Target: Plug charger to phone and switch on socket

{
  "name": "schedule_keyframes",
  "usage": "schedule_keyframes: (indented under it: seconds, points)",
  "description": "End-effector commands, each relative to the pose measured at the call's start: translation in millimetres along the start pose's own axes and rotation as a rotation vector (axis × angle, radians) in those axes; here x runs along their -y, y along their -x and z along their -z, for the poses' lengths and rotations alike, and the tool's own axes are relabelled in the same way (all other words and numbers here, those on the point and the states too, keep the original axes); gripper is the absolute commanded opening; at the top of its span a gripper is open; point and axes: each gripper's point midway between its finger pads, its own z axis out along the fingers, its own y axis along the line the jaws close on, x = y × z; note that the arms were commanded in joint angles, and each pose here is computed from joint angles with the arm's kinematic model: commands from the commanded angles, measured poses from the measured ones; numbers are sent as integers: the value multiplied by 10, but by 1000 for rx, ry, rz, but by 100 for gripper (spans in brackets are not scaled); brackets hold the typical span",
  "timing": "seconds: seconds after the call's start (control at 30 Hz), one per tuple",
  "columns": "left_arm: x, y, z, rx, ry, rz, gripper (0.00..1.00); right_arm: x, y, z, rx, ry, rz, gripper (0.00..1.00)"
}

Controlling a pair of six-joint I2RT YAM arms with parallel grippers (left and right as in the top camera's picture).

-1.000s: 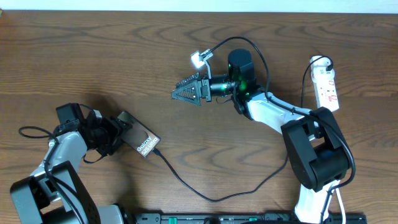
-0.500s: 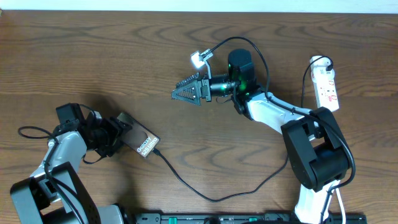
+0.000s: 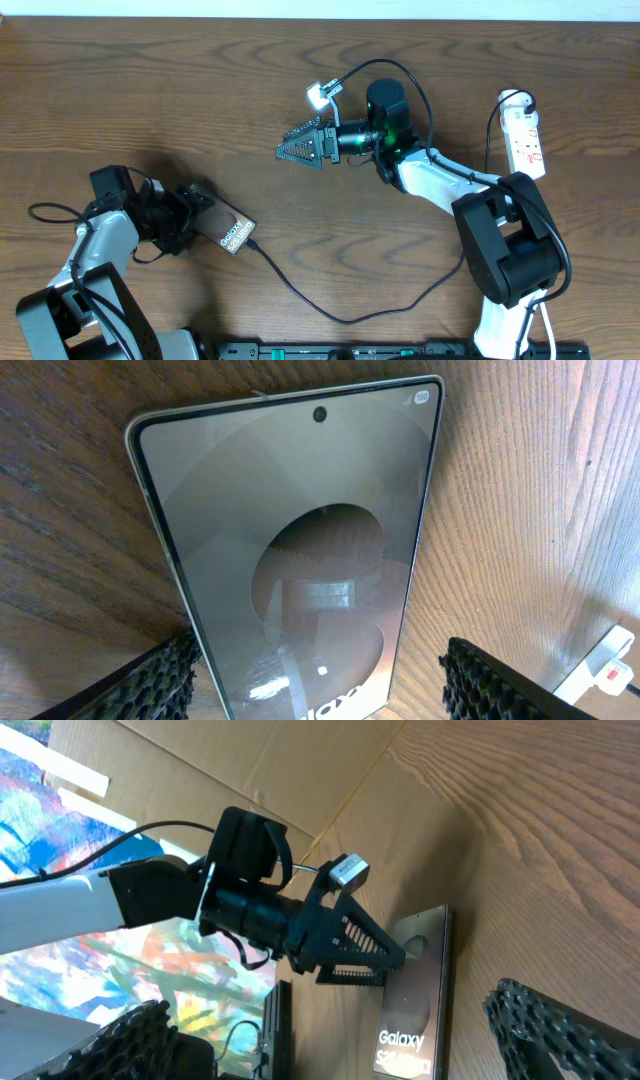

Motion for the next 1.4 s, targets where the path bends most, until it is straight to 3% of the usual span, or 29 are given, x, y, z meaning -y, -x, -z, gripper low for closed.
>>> schedule_keyframes:
  seconds: [0.0,0.1,0.13,1.07,1.37]
  points:
    - [-503,-163,-137,-34,190,51,81,-102,78,8,7,10,50,99]
    - [-512,-179,-134,-40,194,55,83,-102,78,8,7,10,49,99]
    - [-515,-187,-133,-43,195,57,93,-102,78,8,7,10,49,99]
    - [-575,-360,-104,-109,222,94,93,-102,78,8,7,10,49,99]
    - [-392,-202,35,-47,189,45,93,-102,78,8,7,10,49,99]
